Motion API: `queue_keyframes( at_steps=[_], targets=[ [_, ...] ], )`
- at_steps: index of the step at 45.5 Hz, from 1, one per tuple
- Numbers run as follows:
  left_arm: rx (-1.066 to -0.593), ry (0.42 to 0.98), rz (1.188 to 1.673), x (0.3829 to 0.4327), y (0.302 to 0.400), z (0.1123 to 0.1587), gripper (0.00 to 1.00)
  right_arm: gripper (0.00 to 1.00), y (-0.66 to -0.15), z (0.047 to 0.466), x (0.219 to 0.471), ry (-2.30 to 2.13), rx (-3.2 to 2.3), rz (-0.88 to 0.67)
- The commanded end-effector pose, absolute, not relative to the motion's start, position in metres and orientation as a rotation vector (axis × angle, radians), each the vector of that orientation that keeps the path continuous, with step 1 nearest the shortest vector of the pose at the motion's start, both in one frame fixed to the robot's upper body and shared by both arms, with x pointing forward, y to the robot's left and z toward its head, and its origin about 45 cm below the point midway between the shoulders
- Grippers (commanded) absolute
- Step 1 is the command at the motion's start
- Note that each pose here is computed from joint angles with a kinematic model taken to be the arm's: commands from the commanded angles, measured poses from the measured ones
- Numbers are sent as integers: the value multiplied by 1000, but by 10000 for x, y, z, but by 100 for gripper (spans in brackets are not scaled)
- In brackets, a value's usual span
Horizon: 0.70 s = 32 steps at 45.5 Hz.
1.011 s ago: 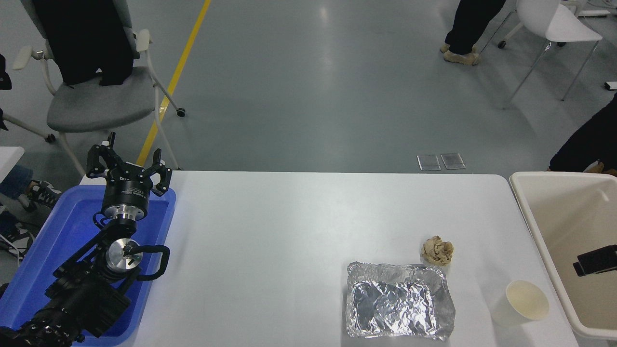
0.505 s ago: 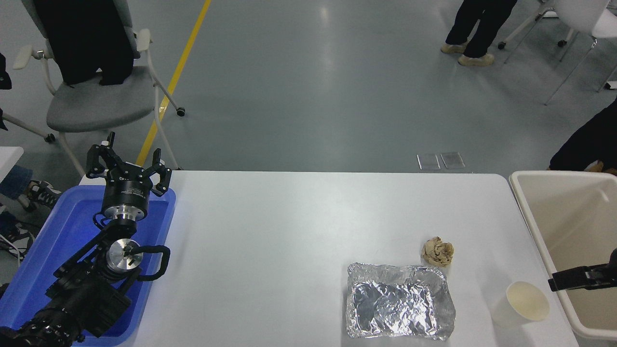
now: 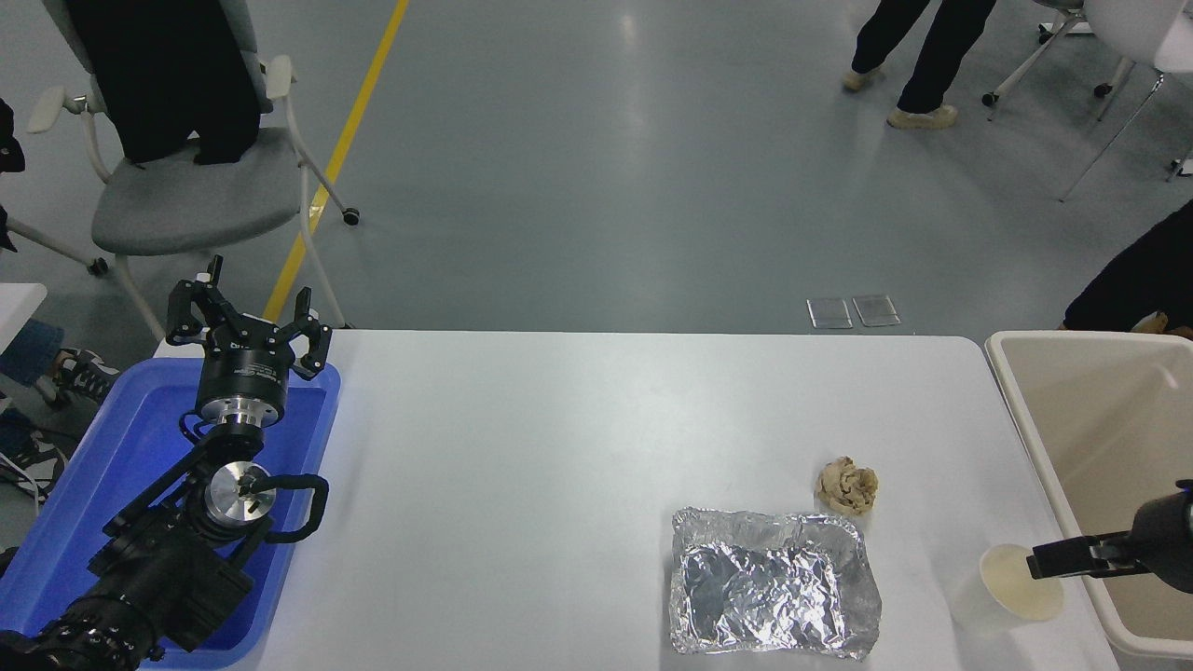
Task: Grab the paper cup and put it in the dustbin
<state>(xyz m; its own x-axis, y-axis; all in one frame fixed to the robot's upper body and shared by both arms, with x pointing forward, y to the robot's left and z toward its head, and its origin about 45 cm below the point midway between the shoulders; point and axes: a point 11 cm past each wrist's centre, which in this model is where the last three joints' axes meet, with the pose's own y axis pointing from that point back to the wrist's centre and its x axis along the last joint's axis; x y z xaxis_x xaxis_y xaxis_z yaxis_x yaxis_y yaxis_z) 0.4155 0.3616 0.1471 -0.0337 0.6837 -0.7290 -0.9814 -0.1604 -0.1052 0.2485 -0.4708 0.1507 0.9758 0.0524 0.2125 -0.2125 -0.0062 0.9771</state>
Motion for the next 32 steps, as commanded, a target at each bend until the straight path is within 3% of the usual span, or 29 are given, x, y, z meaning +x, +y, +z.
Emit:
queue_keyframes(
  at_steps=[1,7,10,18,19,21,22,23,32],
  targets=[
    [-777,513,1578,4158,3611,1475,99,100,-4710,1342,2430,-109,1561,194],
    [-776,514,1579,4153,3613,1469,99,100,-4725,1285,2398,-114,1556,200],
    [-776,512,1578,4158,3610,1475,99,95,-4734,1262,2385,-117,1558,202],
    [-776,512,1578,4158,3610,1475,99,66,-4685,1234,2362,-118,1603,196],
    [-777,513,1578,4158,3611,1475,99,46,-4676,1231,2364,-117,1607,197],
    [-777,513,1578,4158,3611,1475,99,17,-4668,1231,2371,-118,1609,200],
    [-775,512,1579,4157,3613,1472,99,5,-4668,1231,2371,-118,1609,200],
    [-775,512,1579,4157,3613,1472,99,1,-4665,1232,2375,-119,1609,201],
    [-776,512,1578,4158,3610,1475,99,0,-4617,1252,2470,-158,1617,254]
  ],
)
